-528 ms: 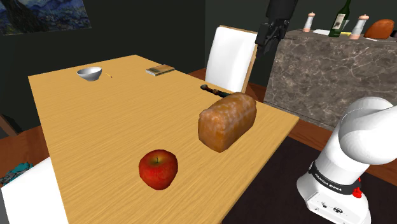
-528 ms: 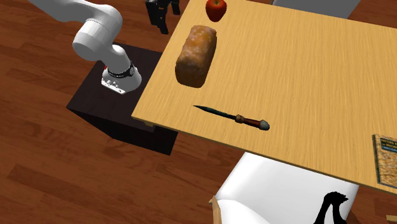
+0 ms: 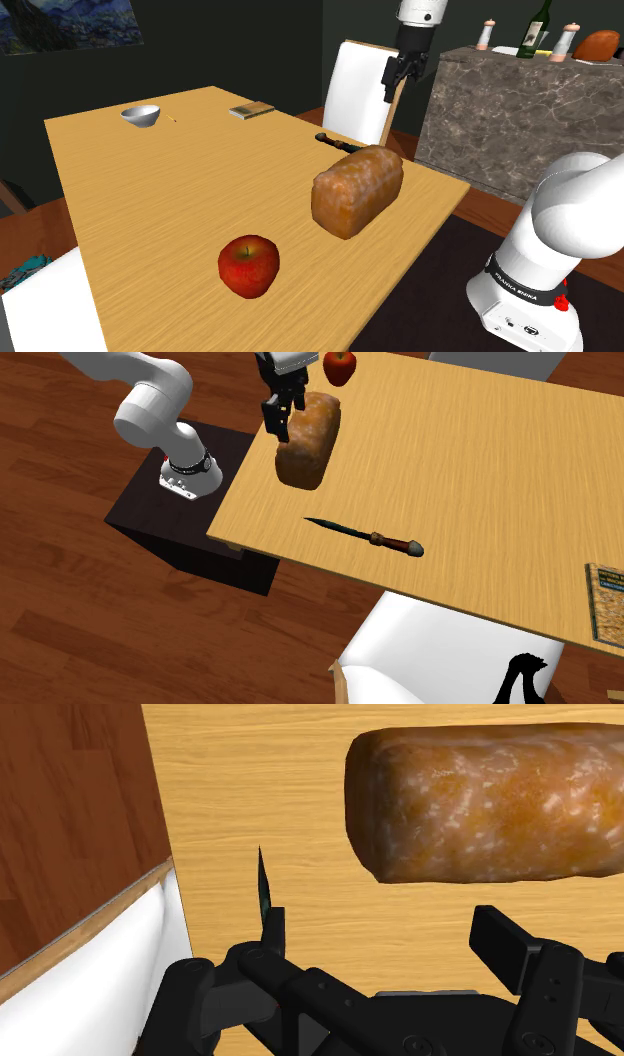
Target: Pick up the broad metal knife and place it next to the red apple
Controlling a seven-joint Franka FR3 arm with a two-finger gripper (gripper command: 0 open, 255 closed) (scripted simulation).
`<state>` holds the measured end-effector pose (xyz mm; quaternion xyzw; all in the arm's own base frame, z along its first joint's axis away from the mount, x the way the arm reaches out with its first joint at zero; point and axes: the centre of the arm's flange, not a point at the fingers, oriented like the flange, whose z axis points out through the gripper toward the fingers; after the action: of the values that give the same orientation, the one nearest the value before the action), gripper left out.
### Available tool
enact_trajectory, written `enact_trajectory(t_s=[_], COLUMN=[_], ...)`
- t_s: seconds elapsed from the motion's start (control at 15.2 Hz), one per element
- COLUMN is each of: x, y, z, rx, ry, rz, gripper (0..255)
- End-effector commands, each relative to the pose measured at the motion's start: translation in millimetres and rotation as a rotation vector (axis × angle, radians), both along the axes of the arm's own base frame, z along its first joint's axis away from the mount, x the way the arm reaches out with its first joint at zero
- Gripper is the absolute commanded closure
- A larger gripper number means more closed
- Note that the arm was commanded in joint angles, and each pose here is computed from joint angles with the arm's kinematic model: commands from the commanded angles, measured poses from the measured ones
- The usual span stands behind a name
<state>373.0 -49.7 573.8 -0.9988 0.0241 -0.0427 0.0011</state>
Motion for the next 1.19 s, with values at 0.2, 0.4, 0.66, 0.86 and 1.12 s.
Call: enact_trajectory(t_s=[0.2, 0.4, 0.66, 0.86, 1.12], x=[50.9, 80.5, 119.3, 147.9, 185.4], y=[-24.2, -39.5, -59.0, -73.0, -90.8], z=[-41.7, -67.7, -103.6, -131.3, -169.3], rx=[0.025, 0.041, 0.061, 0.077, 0.097], ry=[0.028, 0.045, 0.068, 0.085, 0.108], rz=[0.008, 0.012, 0.018, 0.023, 0.029], gripper=[0, 0, 0, 0, 0])
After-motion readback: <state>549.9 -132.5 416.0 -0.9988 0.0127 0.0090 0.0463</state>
